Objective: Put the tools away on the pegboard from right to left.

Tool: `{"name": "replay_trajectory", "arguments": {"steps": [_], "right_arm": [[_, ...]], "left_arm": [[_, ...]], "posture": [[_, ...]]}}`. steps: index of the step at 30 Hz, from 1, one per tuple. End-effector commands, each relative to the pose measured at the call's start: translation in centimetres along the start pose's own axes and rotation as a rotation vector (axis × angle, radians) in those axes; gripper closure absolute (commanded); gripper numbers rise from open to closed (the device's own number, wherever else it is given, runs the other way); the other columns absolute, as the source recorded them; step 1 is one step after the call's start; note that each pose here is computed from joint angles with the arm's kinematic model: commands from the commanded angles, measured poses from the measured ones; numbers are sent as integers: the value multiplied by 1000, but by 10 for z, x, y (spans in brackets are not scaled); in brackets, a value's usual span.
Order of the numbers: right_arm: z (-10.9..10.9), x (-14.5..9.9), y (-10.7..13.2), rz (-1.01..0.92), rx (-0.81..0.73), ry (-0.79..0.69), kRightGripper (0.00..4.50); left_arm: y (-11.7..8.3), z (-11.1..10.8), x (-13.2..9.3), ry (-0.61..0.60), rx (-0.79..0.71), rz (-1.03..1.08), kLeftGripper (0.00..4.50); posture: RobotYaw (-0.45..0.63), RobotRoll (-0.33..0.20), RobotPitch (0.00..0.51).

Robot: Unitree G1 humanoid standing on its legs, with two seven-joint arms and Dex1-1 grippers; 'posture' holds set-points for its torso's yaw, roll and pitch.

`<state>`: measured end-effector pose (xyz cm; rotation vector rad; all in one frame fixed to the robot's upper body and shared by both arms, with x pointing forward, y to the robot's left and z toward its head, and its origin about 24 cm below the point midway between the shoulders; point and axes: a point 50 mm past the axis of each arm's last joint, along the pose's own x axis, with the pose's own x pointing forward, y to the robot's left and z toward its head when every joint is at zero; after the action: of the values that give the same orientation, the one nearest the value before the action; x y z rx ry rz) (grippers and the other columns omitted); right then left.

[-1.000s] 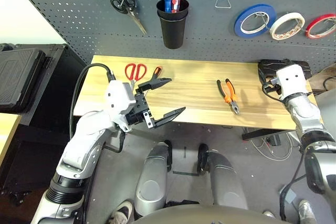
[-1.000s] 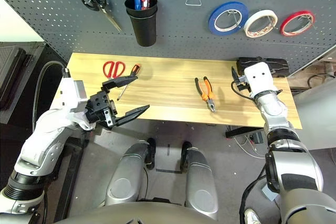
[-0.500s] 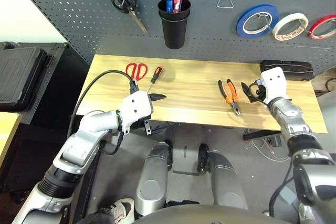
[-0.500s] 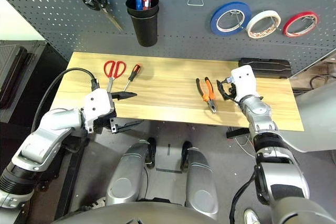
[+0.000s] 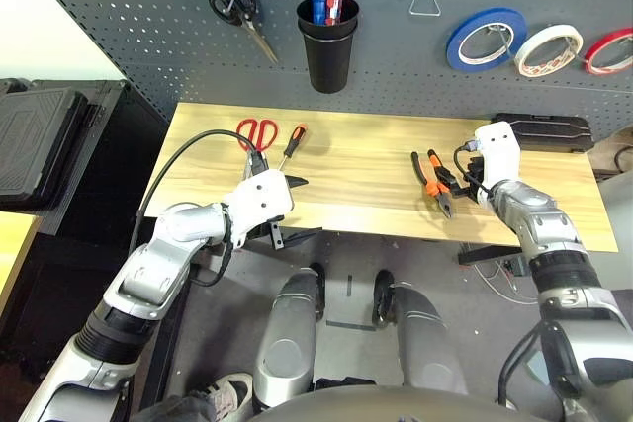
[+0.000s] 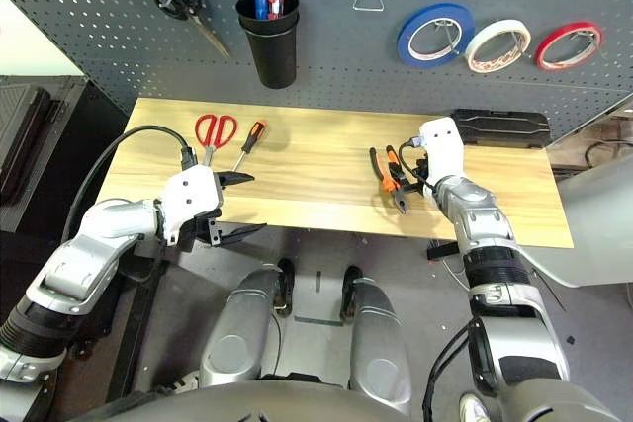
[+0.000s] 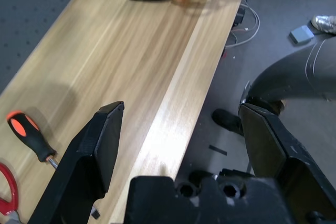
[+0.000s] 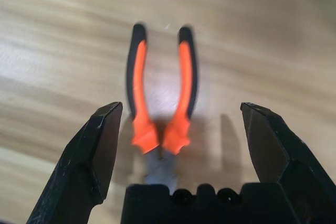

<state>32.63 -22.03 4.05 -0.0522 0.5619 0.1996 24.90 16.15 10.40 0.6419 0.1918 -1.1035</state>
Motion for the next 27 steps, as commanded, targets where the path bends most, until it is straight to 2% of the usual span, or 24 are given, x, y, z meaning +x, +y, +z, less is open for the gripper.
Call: {"name": "replay_trajectory", "arguments": {"steps": [1, 15, 27], "right_arm": [[-1, 2, 6, 1, 37, 62, 27], [4, 25, 11, -45, 93, 218, 27], [-6, 39, 26, -36, 108, 320, 27]], "left_arm": [[-1, -4, 1, 39, 6, -18, 0], [4, -6, 2, 82, 13, -11, 0], [2, -6, -1, 105, 3, -4, 0]], "posture": [[298, 0, 295], [315, 0, 327], [348, 0, 342]]}}
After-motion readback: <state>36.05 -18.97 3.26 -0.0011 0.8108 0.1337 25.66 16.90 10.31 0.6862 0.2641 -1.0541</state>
